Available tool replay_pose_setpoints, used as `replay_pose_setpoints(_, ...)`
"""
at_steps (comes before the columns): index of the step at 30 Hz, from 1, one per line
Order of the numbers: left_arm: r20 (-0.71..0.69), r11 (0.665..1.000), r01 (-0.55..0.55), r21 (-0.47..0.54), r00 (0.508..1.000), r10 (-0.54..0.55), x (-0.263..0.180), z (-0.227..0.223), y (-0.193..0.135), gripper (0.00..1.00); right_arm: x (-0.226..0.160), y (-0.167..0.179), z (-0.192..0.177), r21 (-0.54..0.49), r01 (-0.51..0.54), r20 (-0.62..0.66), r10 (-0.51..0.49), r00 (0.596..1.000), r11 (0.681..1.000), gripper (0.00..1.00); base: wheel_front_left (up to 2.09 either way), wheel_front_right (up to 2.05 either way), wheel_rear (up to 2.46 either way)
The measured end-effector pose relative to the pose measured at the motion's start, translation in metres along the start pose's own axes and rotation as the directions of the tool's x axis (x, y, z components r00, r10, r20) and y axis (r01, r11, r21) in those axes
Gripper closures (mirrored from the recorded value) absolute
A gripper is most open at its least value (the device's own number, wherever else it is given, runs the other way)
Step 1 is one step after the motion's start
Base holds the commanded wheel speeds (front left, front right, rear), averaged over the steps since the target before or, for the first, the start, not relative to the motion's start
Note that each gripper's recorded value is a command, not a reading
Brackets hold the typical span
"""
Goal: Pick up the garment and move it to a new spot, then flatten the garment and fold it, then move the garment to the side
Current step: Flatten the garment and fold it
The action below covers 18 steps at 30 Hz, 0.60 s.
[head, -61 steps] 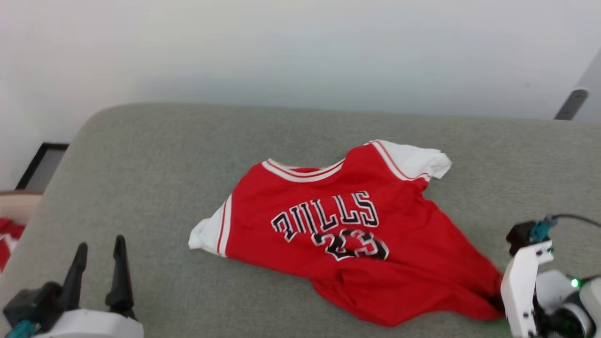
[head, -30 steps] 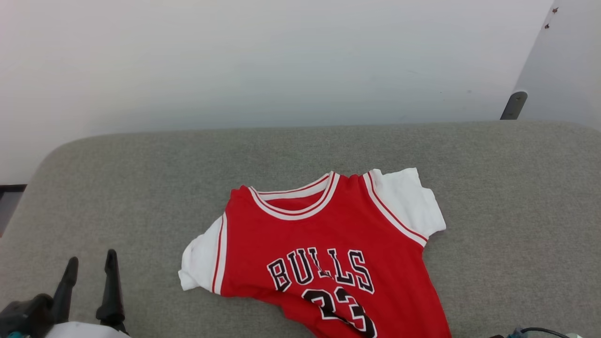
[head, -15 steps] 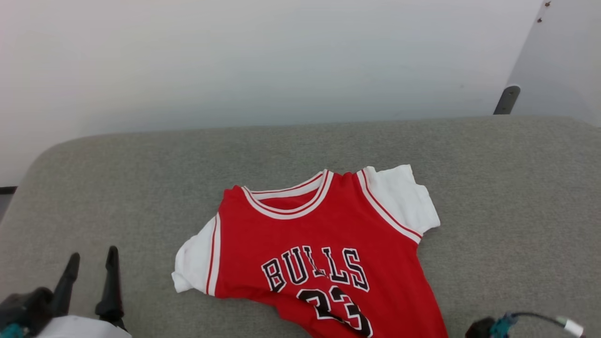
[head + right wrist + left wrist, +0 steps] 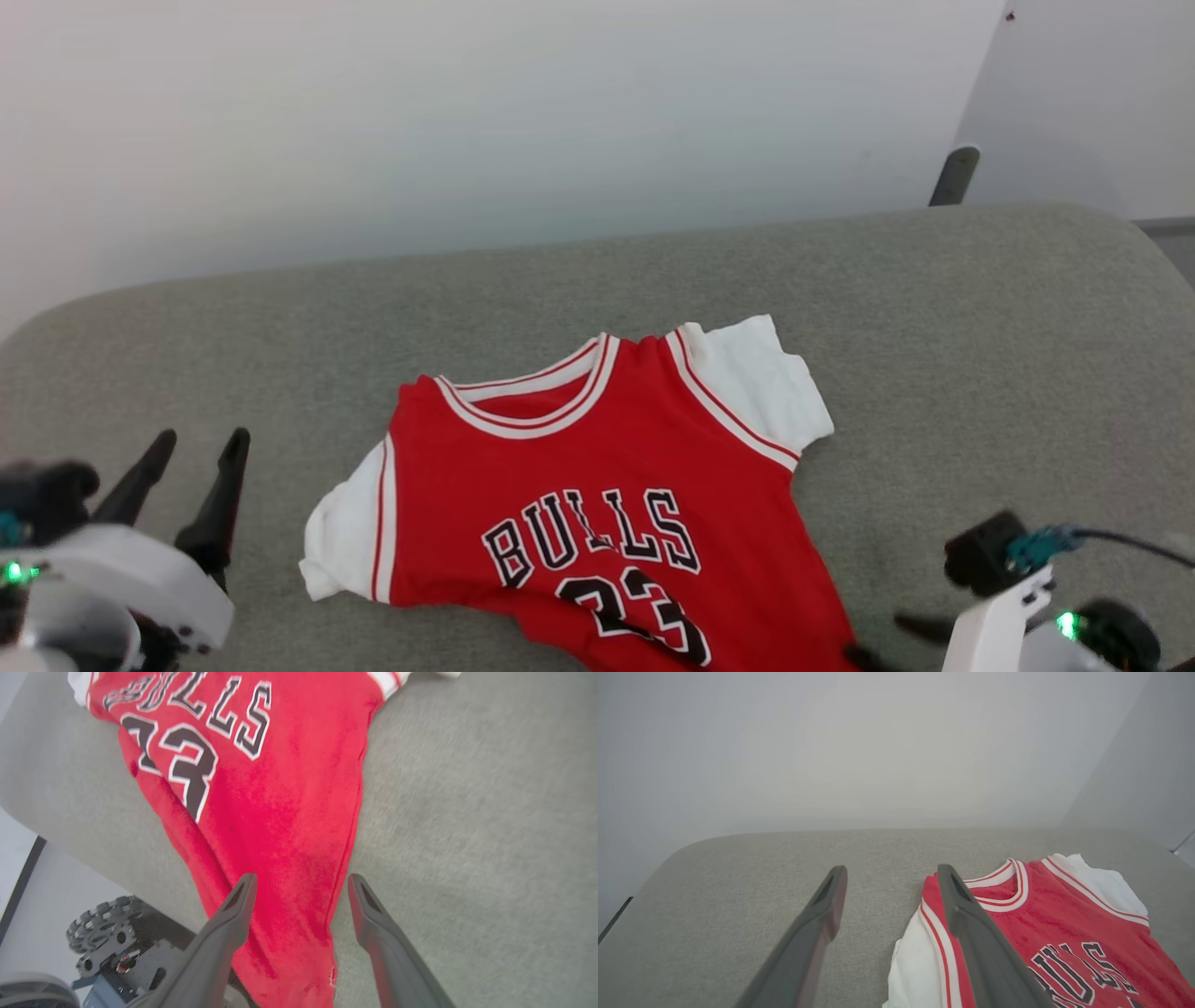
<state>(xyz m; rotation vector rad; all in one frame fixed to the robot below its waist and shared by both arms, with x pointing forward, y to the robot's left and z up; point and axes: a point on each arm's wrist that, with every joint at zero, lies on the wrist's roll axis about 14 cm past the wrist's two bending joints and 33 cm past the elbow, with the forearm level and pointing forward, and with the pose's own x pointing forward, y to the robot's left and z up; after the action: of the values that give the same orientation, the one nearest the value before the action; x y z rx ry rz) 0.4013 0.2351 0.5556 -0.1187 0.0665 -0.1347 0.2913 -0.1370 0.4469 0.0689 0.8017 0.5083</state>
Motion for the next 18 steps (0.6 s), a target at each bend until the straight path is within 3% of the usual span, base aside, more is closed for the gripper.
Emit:
replay_pose_setpoints(4, -0.123, 0.999, 0.047, -0.003, 0.991, -0.047, 0.017, -0.008, -0.005, 0.0, -0.007, -0.005, 0.036, -0.048, 0.037, 0.148, -0.03, 0.989, 0.998, 0.0, 0.0, 0.0, 0.0)
replay_pose_setpoints(9, -0.308, 0.996, 0.081, -0.047, 0.947, -0.092, 0.038, -0.03, -0.009, 0.0, -0.014, -0.014, 0.077, -0.083, 0.097, 0.325, -0.065, 0.943, 0.992, 0.0, 0.0, 0.0, 0.0)
replay_pose_setpoints(18, -0.636, 0.996, 0.06, -0.071, 0.766, -0.091, 0.052, -0.089, -0.009, 0.0, -0.024, -0.045, 0.124, -0.061, 0.211, 0.514, -0.151, 0.845, 0.975, 0.0, 0.0, 0.0, 0.0)
